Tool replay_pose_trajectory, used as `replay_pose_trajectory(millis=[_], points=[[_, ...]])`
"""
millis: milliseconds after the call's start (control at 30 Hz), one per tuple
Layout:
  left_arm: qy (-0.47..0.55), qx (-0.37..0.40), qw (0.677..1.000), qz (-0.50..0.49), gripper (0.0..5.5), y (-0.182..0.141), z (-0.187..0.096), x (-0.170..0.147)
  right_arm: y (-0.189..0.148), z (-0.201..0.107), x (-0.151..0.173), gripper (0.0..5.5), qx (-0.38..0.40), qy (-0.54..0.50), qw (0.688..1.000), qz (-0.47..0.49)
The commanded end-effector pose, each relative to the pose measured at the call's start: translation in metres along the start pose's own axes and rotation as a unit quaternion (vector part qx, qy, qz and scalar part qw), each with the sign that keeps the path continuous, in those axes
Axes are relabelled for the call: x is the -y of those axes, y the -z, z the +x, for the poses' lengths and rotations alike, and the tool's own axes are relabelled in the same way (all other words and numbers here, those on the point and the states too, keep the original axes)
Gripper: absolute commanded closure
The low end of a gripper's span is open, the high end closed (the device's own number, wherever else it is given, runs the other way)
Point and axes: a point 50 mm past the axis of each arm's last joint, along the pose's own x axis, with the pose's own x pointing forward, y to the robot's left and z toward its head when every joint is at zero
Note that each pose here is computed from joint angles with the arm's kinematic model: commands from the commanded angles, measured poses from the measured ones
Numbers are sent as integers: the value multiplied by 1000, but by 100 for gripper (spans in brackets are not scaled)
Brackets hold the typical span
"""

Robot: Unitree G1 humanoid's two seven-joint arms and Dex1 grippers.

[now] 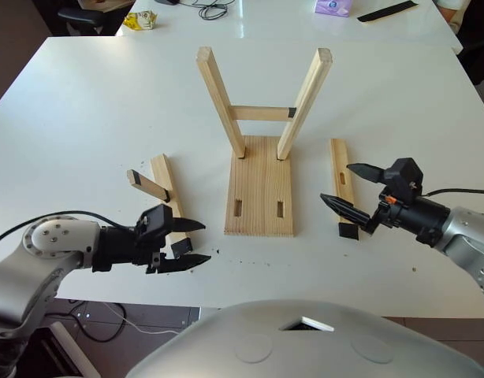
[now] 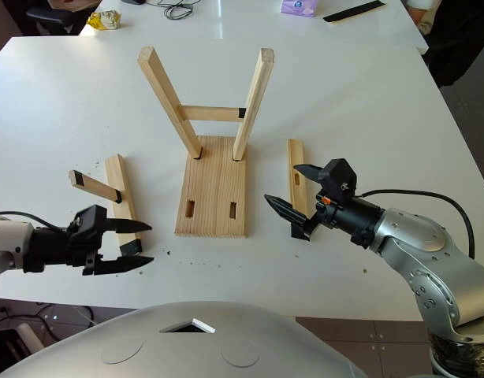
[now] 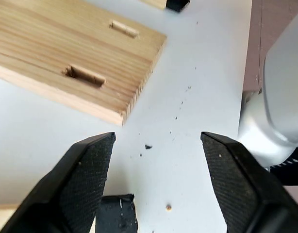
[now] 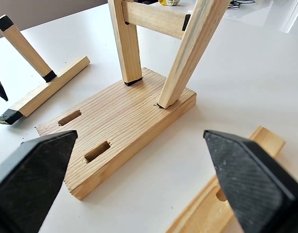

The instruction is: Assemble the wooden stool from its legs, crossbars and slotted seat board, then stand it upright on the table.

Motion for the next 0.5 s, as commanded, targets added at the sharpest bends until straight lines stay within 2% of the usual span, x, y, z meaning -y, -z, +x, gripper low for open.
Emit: replay_pose_trajectory(millis=[33, 267, 500], points=[[-6, -32, 999, 7, 222, 17, 5, -5, 0, 1, -3, 68, -1, -2, 1000, -2], [-10, -89, 996, 25, 222, 42, -4, -13, 1, 1, -3, 68, -2, 0, 1000, -1], [-11, -114, 992, 61, 222, 37, -29, -28, 3, 2, -5, 68, -3, 6, 1000, 3]])
